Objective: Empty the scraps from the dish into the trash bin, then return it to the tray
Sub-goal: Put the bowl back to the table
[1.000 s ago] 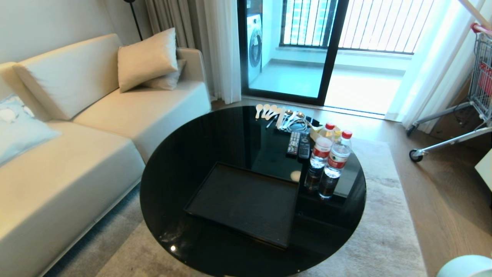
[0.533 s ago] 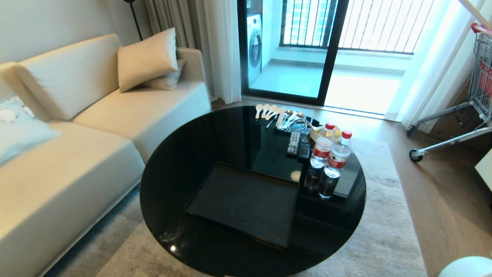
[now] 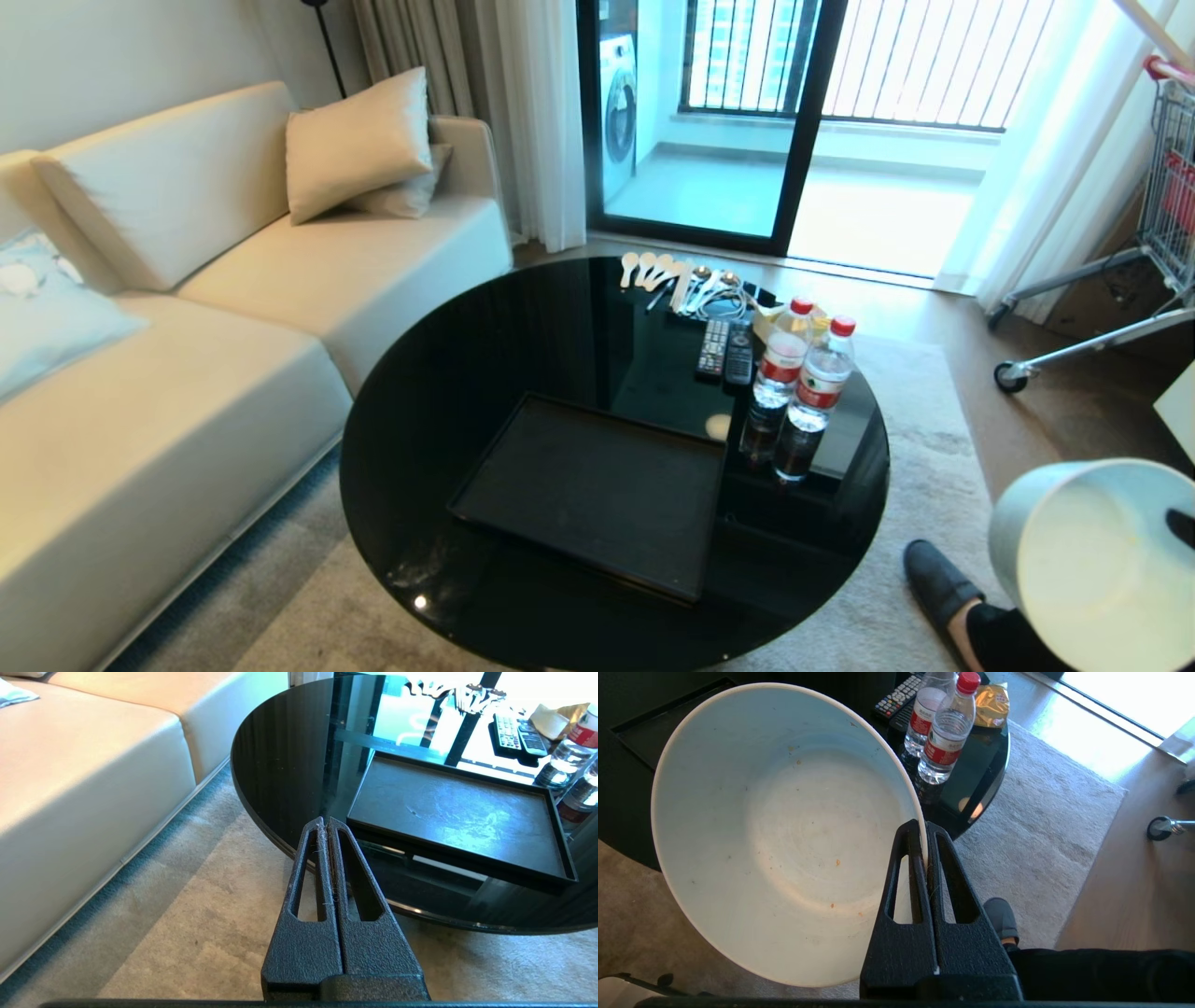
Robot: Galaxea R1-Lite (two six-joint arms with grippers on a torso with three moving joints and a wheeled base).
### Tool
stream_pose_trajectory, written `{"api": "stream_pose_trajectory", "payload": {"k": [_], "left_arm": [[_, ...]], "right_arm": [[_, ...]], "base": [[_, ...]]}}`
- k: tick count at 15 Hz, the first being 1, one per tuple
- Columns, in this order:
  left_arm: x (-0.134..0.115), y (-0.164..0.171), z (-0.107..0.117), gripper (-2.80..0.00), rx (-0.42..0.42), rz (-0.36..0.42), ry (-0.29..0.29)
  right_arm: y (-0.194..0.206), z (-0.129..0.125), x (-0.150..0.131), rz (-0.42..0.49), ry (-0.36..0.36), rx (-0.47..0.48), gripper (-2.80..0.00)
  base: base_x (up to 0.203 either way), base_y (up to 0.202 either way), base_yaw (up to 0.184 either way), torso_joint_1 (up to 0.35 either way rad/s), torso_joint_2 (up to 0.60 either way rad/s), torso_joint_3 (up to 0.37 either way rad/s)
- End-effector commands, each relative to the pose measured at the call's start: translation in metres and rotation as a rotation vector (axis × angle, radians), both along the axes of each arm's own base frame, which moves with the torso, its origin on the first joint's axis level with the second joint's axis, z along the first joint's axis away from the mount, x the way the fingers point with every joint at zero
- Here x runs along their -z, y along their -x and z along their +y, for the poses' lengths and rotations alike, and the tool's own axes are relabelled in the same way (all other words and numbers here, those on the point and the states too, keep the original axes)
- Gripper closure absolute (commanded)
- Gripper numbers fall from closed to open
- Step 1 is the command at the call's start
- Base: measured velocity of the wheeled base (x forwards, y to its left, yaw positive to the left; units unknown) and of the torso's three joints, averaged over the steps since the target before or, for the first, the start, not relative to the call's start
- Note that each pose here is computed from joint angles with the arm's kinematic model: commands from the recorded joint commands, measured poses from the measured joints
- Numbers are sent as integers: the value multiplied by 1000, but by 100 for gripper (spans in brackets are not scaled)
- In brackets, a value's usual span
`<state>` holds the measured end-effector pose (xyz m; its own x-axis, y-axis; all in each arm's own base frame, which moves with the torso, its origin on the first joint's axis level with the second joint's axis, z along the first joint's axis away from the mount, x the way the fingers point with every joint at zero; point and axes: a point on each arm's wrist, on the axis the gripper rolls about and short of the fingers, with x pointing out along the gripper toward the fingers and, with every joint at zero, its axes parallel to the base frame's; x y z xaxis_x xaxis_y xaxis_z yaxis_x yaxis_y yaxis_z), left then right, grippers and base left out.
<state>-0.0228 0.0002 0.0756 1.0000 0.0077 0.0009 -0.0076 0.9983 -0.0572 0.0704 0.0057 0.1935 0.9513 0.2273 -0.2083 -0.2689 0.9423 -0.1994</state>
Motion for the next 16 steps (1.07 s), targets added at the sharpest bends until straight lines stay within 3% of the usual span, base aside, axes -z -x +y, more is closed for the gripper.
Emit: {"api": "stream_pose_trajectory", "payload": {"k": [1,4,7,9,12,16], "left_arm": [[0,0,0,0,0,-1,1],[0,0,0,0,0,-1,1],[0,0,0,0,0,-1,1],[0,0,0,0,0,-1,1],[0,0,0,0,0,-1,1],[0,0,0,0,0,-1,1]], "right_arm": [[-63,5,1,144,17,-37,0],[-125,31,-10,148,55,-129,0],[-172,79,-2,190,94,-171,0],[-194,118,9,235,74,-141,0],[-215,172,38,332,-17,-30,0],[-229,202,93,471,-48,83,0]], "base": [[0,0,0,0,0,0],[0,0,0,0,0,0],[0,0,0,0,0,0],[0,0,0,0,0,0],[0,0,0,0,0,0],[0,0,0,0,0,0]]}}
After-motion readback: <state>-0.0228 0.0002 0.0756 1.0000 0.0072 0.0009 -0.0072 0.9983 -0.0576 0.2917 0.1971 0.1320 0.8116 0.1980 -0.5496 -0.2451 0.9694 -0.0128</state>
